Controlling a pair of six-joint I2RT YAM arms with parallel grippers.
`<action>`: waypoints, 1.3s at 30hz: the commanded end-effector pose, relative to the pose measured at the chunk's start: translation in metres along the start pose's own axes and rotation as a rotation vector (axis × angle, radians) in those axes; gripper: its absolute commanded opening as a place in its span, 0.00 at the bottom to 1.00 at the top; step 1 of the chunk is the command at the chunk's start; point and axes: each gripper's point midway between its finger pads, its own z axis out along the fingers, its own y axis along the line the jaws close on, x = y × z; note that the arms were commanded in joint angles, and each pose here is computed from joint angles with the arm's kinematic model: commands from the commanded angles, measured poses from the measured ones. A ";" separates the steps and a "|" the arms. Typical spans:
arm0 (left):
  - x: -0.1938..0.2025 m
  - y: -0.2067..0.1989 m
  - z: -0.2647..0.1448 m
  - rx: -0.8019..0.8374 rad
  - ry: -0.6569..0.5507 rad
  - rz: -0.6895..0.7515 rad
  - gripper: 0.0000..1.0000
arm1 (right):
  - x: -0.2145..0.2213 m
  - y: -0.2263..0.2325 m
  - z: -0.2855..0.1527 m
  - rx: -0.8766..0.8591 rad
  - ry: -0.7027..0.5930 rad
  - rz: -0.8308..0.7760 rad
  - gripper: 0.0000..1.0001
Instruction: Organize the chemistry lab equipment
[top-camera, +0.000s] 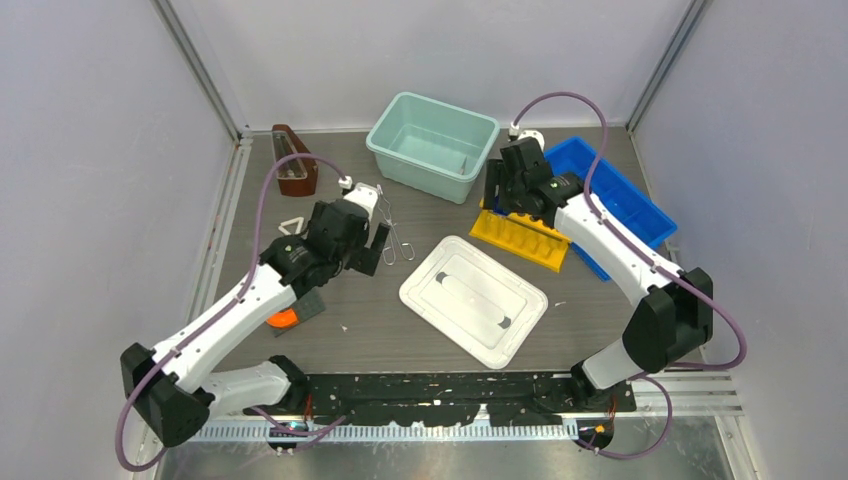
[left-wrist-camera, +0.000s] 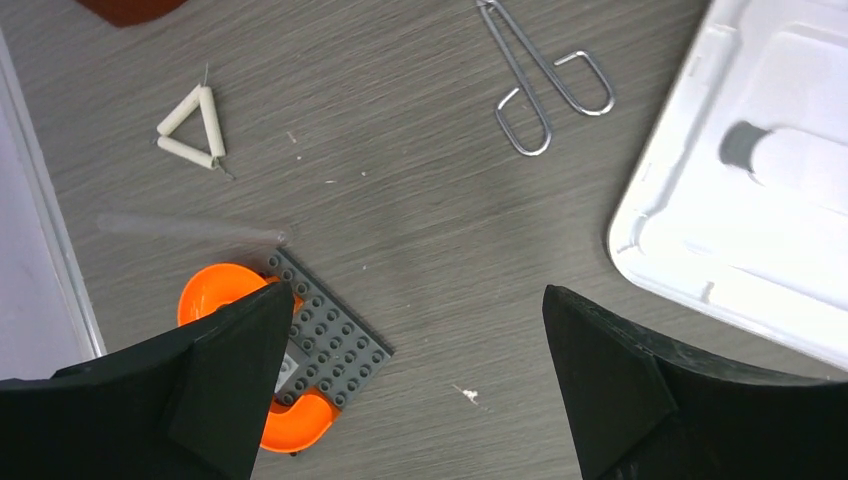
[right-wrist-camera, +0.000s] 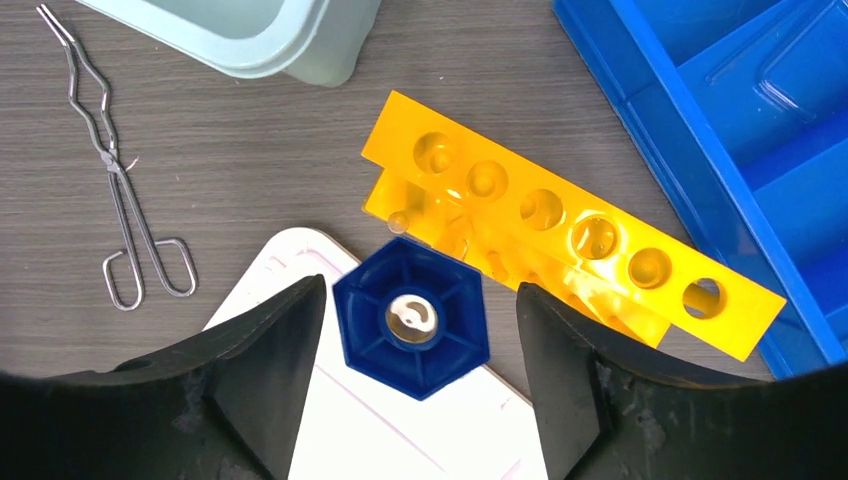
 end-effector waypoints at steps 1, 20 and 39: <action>-0.012 0.025 0.012 -0.147 -0.010 -0.180 1.00 | -0.021 0.000 -0.031 -0.022 -0.055 0.056 0.80; 0.012 0.135 0.102 -0.317 0.215 -0.452 0.75 | -0.015 0.021 -0.116 -0.303 -0.098 0.139 0.79; 0.046 0.181 0.206 -0.203 0.309 -0.531 0.48 | -0.018 0.018 -0.143 -0.355 -0.151 0.150 0.79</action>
